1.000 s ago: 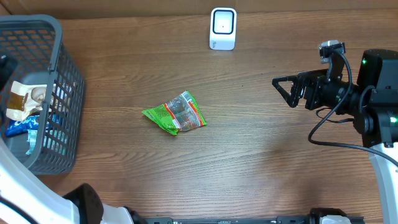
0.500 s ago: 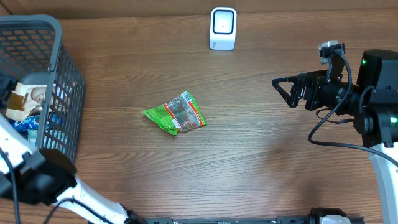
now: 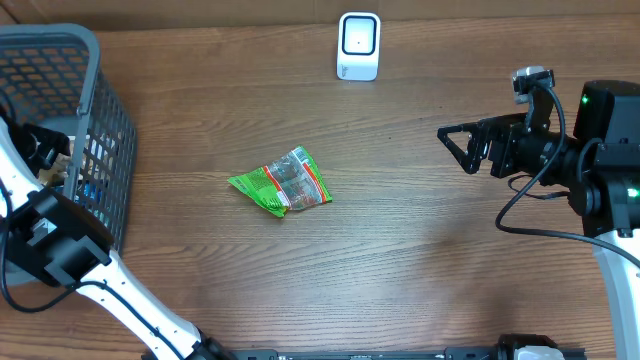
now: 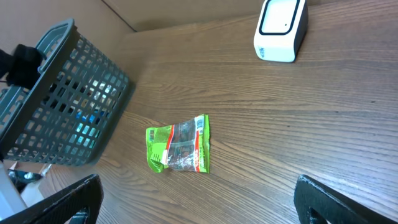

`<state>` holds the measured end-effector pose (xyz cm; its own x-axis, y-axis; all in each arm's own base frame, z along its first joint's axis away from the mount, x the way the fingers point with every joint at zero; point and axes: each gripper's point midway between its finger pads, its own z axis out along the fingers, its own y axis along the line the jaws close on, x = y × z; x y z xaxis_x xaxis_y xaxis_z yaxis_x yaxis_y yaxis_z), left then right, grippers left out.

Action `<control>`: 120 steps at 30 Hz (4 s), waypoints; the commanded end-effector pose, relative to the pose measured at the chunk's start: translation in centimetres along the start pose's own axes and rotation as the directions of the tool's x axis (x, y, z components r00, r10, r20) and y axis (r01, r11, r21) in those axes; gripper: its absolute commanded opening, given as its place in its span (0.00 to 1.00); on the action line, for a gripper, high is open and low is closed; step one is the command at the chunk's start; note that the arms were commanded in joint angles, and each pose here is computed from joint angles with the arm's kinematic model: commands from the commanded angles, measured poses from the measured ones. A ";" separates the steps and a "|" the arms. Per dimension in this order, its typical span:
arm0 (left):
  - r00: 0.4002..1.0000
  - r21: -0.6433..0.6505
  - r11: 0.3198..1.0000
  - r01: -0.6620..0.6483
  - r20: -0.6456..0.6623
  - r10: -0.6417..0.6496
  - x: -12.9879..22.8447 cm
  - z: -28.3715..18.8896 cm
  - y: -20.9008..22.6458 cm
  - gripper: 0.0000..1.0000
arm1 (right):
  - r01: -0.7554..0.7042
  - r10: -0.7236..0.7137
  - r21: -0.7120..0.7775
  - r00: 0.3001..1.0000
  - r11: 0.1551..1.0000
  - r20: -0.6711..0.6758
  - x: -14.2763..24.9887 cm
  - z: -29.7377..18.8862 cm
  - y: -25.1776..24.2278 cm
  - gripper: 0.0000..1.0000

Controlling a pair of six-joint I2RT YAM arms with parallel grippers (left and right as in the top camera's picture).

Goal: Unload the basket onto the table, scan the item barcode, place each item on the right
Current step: 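Reach the left gripper back into the basket and grasp the brown cookie bag, then place the brown cookie bag onto the green bag with the left gripper, then reach the left gripper into the basket and grasp the blue Oreo pack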

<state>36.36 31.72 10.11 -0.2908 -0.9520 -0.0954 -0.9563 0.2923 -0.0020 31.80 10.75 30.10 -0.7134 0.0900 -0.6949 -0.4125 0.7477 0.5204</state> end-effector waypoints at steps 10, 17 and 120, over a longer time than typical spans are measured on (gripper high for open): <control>0.984 -0.040 0.985 -0.170 -0.054 0.168 2.5 7.1 -4.9 0.60 | -0.009 0.009 0.003 1.000 1.000 -0.003 -0.1 -0.4 0.2 0.99; 0.979 -0.074 0.978 -0.194 -0.080 0.188 3.5 8.4 -5.1 0.19 | -0.026 0.026 0.005 0.999 1.000 -0.021 0.4 -0.4 0.2 0.99; 0.941 0.185 0.981 -0.064 0.340 -0.002 -0.9 -17.4 4.0 0.75 | -0.009 0.009 0.048 1.000 0.999 0.001 -0.2 -0.3 -0.6 1.00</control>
<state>30.26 31.17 30.96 -0.2490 -0.8363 -0.4885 -0.9125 0.3716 -0.1711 31.68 10.35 29.44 -0.7311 0.0927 -0.6760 -0.3806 0.7669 0.5168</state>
